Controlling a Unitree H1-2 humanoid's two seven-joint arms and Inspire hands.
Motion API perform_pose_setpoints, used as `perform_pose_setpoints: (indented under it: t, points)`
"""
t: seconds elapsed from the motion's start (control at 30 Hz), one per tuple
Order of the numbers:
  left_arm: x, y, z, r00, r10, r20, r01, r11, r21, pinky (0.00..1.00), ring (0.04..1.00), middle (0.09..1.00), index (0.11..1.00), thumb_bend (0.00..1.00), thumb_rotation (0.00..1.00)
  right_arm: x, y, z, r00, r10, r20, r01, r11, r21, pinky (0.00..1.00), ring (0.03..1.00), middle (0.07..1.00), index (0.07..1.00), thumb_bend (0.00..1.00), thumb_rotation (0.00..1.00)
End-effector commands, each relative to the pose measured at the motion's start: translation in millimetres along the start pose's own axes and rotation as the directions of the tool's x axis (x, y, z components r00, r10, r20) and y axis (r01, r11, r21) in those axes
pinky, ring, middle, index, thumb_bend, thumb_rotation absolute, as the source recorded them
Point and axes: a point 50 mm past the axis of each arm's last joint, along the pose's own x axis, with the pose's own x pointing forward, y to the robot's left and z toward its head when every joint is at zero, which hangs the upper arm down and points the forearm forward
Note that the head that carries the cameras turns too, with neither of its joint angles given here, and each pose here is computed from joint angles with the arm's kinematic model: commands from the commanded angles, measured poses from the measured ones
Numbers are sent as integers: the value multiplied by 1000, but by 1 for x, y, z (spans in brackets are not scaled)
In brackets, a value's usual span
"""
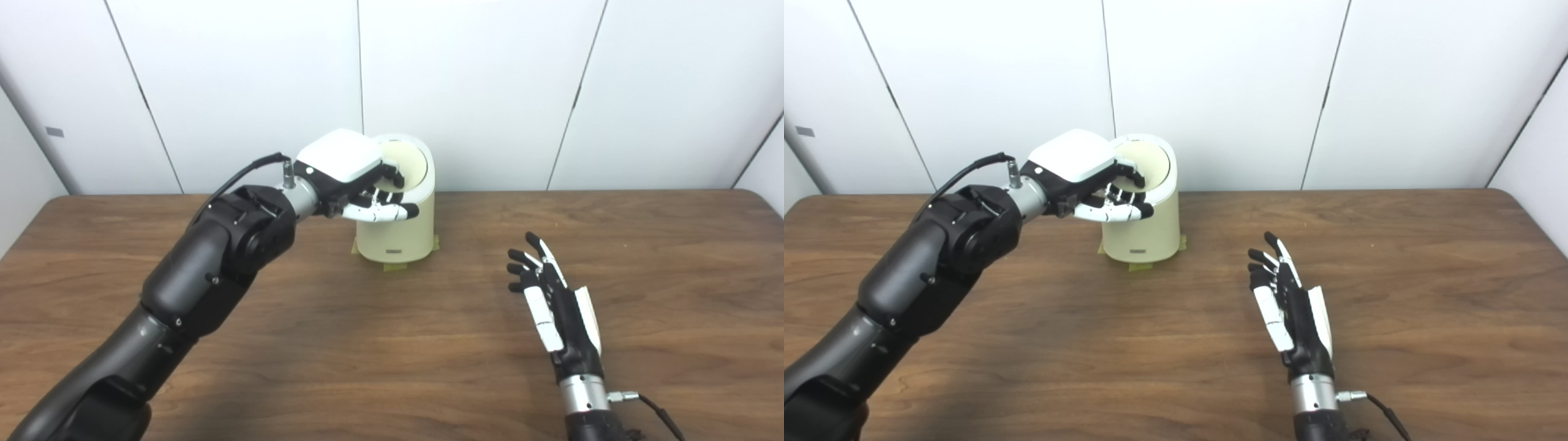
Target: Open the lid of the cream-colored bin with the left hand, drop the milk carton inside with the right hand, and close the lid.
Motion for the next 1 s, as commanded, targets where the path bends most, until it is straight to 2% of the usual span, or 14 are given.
perform_pose_setpoints:
  t: [0.0,0.1,0.17,0.37,0.43,0.5,0.6,0.63,0.73,0.87,0.9,0.97]
  points:
    - [0,0,-3,996,-86,-28,88,993,77,917,876,830,802,616,1000,-14,6,-9,1000,10,-30,-10,1000,-8,673,778,821,944,498,1000]
    - [2,-6,0,988,-143,-55,149,980,134,938,896,837,791,650,1000,-15,6,-9,999,7,-33,-7,1000,-3,681,785,821,945,493,1000]
    - [4,-11,0,984,-166,-62,173,976,130,942,899,835,784,665,1000,-15,6,-8,999,7,-39,-7,1000,7,692,789,822,948,495,1000]
    - [-1,-8,-1,985,-167,-53,170,984,56,933,897,840,802,674,1000,-15,5,-7,999,7,-34,-7,1000,1,691,785,817,950,477,1000]
    - [-6,2,-2,991,-127,-44,128,991,25,917,891,842,808,663,1000,-15,5,-8,999,3,-33,-3,1000,0,683,779,814,949,475,1000]
    - [-13,16,-4,998,-55,-37,53,998,-39,893,887,841,806,652,1000,-15,5,-9,999,2,-34,-2,1000,-6,679,776,814,947,484,1000]
    - [-27,38,-7,996,82,-32,-86,986,-142,778,888,846,812,633,1000,-15,4,-9,999,1,-37,-1,1000,4,685,778,814,947,500,1000]
    - [-32,45,-9,990,133,-36,-137,973,-183,742,879,841,810,619,1000,-15,4,-10,999,1,-39,0,1000,6,692,783,815,946,505,1000]
    - [-46,56,-12,962,265,-65,-272,910,-314,735,866,841,812,575,992,-15,4,-10,999,-3,-36,3,1000,4,684,782,816,944,508,1000]
    - [-63,49,-10,905,392,-164,-417,740,-528,800,878,874,832,464,919,-13,2,-8,1000,-19,-24,19,1000,-7,672,771,819,935,532,1000]
    - [-67,42,-10,899,399,-182,-427,704,-568,812,886,882,841,448,914,-13,2,-7,1000,-20,-20,20,1000,-9,671,769,817,931,531,1000]
    - [-75,24,-13,901,383,-205,-416,624,-661,855,917,913,876,411,901,-12,1,-5,1000,-18,-13,18,1000,-6,676,774,822,930,537,1000]
